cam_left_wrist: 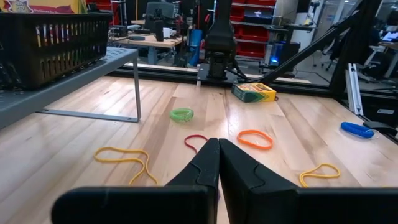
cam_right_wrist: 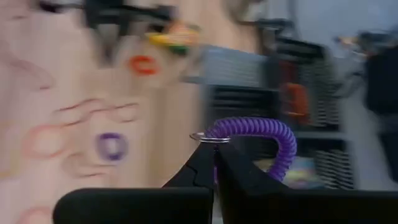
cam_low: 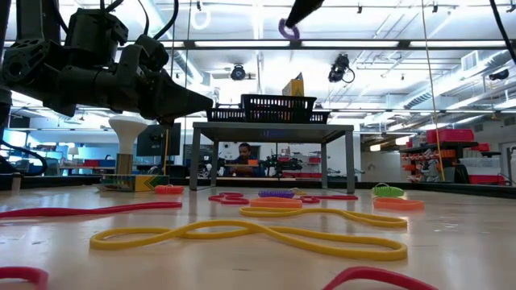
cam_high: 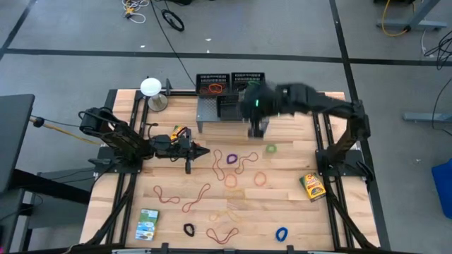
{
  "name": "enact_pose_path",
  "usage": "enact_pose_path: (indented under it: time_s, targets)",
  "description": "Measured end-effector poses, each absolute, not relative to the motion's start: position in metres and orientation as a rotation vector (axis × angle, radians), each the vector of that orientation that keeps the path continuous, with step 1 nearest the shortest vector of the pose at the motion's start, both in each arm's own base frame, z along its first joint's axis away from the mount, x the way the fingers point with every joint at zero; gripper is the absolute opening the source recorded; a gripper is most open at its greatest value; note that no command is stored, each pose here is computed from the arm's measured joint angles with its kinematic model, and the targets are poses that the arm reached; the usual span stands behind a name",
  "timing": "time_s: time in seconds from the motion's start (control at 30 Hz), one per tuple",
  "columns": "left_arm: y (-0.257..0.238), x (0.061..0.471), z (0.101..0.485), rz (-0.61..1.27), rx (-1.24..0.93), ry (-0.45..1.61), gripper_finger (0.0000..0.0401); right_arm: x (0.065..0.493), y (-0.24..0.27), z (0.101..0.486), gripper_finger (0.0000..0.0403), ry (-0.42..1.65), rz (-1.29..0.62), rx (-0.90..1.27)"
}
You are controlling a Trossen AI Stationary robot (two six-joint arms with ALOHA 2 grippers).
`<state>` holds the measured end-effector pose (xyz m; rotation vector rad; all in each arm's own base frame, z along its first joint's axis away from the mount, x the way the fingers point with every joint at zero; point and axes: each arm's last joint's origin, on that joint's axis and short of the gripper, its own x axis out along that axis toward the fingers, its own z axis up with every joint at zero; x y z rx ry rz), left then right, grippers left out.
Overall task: Pick & Place Office Desk Supplies
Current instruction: Put the purple spring keychain into the top right black basket on the shelf
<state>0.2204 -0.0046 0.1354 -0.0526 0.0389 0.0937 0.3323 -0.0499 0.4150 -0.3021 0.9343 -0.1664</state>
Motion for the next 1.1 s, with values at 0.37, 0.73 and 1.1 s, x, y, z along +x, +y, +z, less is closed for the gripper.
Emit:
enact_pose_path:
  time_s: [0.37, 0.73, 1.1]
  targets:
    - [-0.005, 0.220, 0.135, 0.094, -0.053, 0.039, 0.0012, 0.310, -0.187, 0.401, 0.0001, 0.948, -0.461, -0.139]
    - [-0.005, 0.220, 0.135, 0.094, -0.053, 0.039, 0.0012, 0.321, -0.250, 0.343, 0.0000, 1.015, -0.374, 0.074]
    - [-0.005, 0.220, 0.135, 0.093, -0.053, 0.039, 0.0012, 0.330, -0.260, 0.323, 0.0009, 1.019, -0.351, 0.150]
